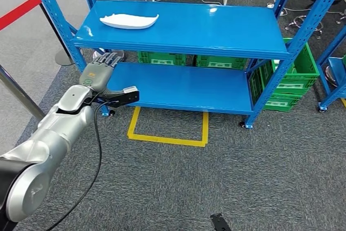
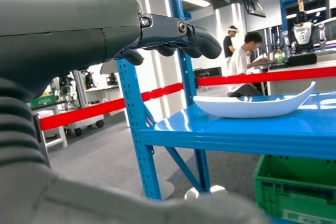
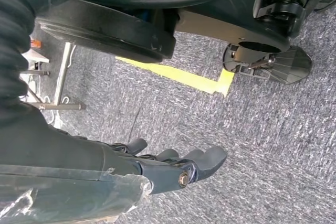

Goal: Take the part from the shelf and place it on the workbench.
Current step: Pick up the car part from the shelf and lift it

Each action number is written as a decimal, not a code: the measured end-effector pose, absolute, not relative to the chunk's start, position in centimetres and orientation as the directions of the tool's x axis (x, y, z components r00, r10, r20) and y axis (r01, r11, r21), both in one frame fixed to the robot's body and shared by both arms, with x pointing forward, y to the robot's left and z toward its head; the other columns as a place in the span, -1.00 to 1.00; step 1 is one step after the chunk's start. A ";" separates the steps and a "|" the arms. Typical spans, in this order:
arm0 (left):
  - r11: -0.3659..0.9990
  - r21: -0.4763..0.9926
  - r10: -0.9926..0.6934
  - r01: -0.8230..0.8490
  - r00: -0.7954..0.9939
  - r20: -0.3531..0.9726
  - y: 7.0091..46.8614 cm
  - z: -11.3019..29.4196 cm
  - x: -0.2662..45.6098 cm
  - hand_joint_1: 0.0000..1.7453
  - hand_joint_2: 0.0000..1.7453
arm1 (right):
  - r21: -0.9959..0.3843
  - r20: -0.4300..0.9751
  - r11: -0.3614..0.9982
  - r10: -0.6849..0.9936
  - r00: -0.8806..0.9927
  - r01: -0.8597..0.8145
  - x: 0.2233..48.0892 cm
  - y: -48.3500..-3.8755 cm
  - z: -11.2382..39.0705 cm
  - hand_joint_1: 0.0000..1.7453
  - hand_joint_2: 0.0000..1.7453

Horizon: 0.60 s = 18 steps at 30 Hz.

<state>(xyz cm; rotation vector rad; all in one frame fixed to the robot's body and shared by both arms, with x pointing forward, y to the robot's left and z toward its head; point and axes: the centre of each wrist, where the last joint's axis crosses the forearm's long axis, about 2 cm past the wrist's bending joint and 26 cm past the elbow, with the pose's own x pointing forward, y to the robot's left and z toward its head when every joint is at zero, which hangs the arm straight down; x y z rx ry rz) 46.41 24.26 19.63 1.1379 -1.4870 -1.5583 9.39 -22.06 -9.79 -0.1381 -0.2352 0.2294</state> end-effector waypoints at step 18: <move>-0.144 0.988 -0.914 -0.065 -0.375 -0.157 24.1 19.7 46.5 -1.00 -1.00 | -0.158 0.214 0.968 0.227 0.950 -0.196 9.2 -22.1 -9.8 -1.00 1.00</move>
